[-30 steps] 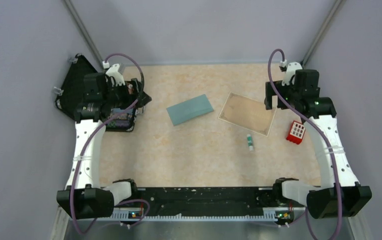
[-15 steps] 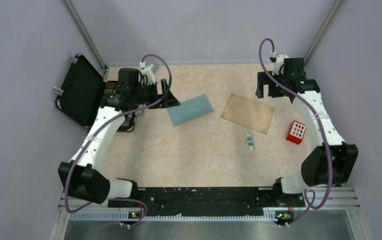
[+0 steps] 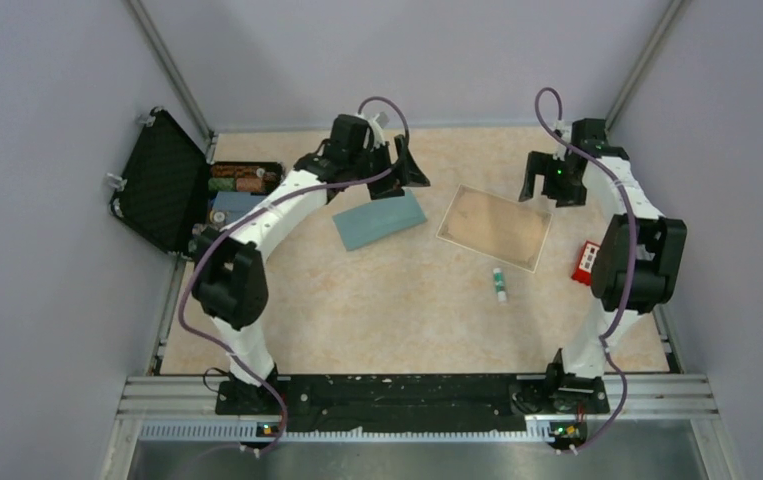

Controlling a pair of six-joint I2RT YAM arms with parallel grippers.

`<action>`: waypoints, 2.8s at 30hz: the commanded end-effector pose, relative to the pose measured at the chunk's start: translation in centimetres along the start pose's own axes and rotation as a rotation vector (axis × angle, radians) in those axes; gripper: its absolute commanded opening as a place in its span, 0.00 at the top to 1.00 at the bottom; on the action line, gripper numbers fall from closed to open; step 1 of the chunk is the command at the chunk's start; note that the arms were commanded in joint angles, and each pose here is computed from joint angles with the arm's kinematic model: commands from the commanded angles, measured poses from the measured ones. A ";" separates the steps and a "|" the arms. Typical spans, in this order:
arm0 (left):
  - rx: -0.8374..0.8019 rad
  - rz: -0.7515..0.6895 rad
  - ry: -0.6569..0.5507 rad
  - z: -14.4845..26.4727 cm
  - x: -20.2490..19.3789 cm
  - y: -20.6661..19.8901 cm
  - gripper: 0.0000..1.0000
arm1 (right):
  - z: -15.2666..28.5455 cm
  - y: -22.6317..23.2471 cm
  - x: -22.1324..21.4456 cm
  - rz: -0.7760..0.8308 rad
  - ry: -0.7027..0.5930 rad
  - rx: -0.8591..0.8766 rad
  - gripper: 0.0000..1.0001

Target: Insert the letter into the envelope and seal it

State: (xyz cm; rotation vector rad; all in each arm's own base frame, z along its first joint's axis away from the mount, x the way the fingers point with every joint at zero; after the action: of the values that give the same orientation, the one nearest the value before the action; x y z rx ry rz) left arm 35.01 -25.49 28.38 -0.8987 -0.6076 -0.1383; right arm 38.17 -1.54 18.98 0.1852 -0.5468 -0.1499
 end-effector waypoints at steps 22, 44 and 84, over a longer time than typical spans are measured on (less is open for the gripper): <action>0.019 -0.152 -0.137 -19.4 -0.9 5.4 0.13 | -7.0 -4.3 -2.3 -0.196 0.197 0.059 0.01; -0.048 -0.017 0.040 -20.6 -6.3 7.2 0.15 | -5.5 0.5 -3.8 -0.286 0.242 0.598 0.01; -0.099 -0.166 0.070 -20.8 -7.3 6.4 0.13 | -2.4 0.7 -4.4 -0.163 0.259 0.431 0.30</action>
State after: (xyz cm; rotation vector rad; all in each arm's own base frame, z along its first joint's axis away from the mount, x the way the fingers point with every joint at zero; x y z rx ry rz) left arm 40.44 -38.39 9.86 -0.9466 -0.5831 -0.3293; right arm 36.70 0.68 13.64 0.7370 -0.2854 -0.1880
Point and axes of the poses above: each gripper's point midway between its finger pads, its own z axis back along the fingers, its own y axis along the line the jaws close on, x = y × z, the point moved 8 cm from there along z, back along the fingers, and after that the axes turned 4 degrees about -z, right-handed, at the moved point
